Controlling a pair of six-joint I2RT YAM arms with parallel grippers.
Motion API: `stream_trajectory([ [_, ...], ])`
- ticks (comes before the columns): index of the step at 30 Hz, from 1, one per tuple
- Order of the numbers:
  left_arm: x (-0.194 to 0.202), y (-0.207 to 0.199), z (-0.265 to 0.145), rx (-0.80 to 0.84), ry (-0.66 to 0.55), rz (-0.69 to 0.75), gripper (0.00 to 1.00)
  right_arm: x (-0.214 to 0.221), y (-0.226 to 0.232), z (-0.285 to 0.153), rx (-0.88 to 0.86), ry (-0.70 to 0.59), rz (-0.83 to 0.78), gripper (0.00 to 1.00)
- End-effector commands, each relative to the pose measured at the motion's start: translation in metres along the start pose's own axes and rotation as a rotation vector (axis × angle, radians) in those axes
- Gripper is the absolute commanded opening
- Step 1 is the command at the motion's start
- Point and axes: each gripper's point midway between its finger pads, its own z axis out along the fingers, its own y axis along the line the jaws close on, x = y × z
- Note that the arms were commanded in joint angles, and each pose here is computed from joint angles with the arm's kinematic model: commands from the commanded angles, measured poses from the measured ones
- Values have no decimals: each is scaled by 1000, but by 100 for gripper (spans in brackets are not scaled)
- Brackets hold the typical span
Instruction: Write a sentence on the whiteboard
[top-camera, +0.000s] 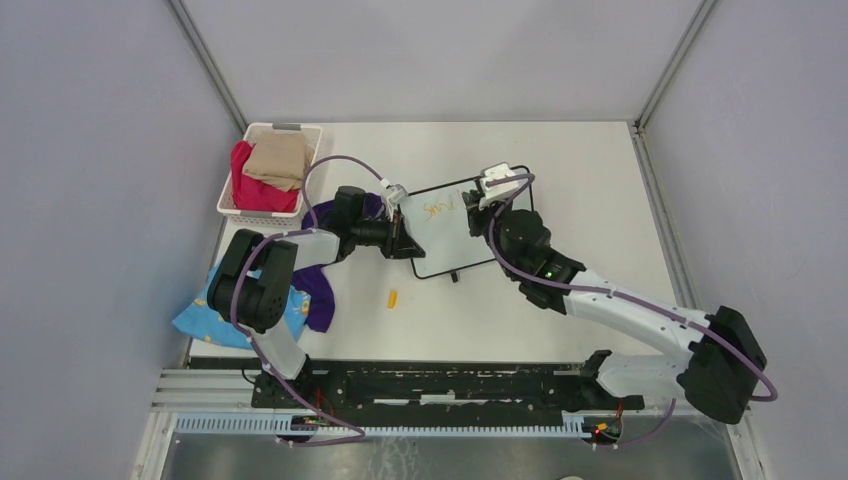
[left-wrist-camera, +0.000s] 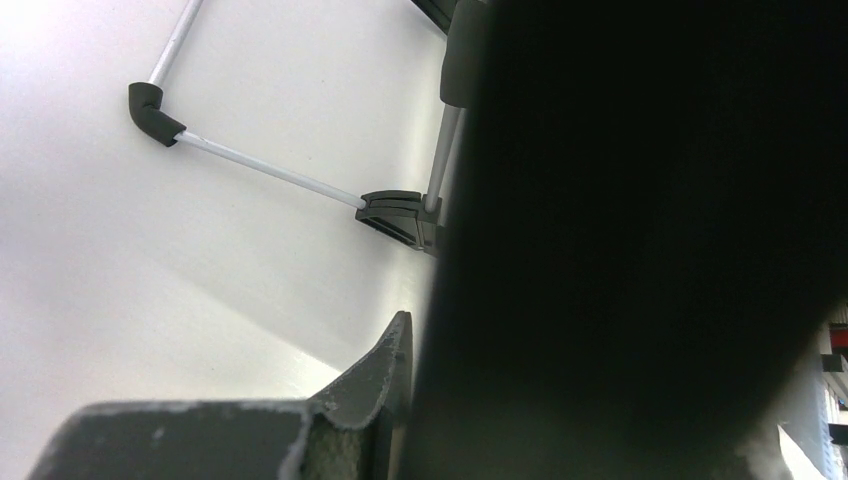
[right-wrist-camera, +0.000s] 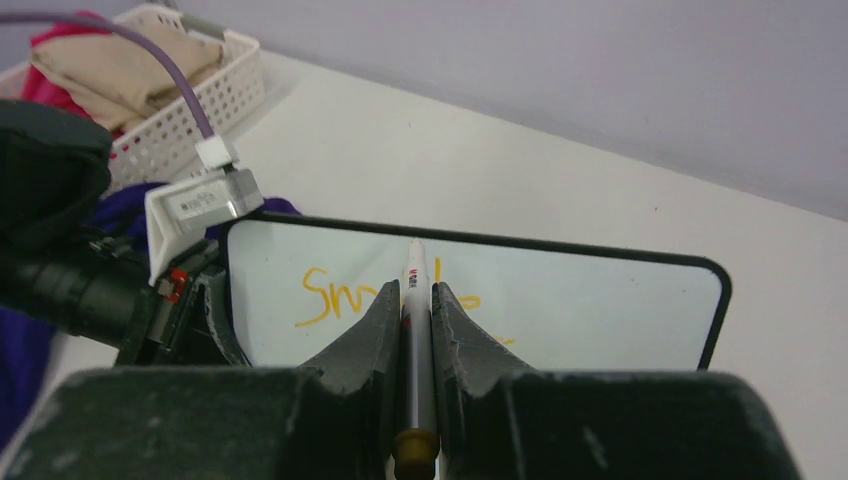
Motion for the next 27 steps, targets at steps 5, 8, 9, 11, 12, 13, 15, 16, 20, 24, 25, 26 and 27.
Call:
stream_trajectory([
  [5,35,18,5,-92,101,-47,18,-36,-9,-37,-55,-150,80,0],
  [8,36,19,6,-93,104,-46,18,-12,-7,-50,-80,-119,46,0],
  [9,36,19,6,-93,105,-46,18,-4,-5,-55,-92,-107,31,0],
  [11,36,19,6,-92,107,-48,18,16,-2,-61,-107,-75,10,0],
  [12,36,19,6,-92,109,-48,18,26,-2,-64,-112,-54,-3,0],
  [13,37,19,6,-91,111,-49,19,34,-2,-66,-115,-39,-9,0],
  [15,35,18,5,-93,108,-46,23,45,-3,-71,-118,-24,-10,0],
  [16,35,17,4,-92,107,-44,26,47,-4,-73,-116,-23,-8,0],
  [20,32,13,3,-80,101,-42,32,43,-4,-75,-127,-32,-4,0],
  [24,28,11,1,-84,90,-32,36,30,-2,-76,-139,-53,9,0],
  [25,26,10,1,-84,86,-30,38,26,-1,-76,-143,-62,14,0],
  [26,25,10,0,-85,82,-28,39,20,0,-77,-149,-73,19,0],
  [27,24,9,0,-88,77,-29,40,15,0,-77,-152,-83,22,0],
])
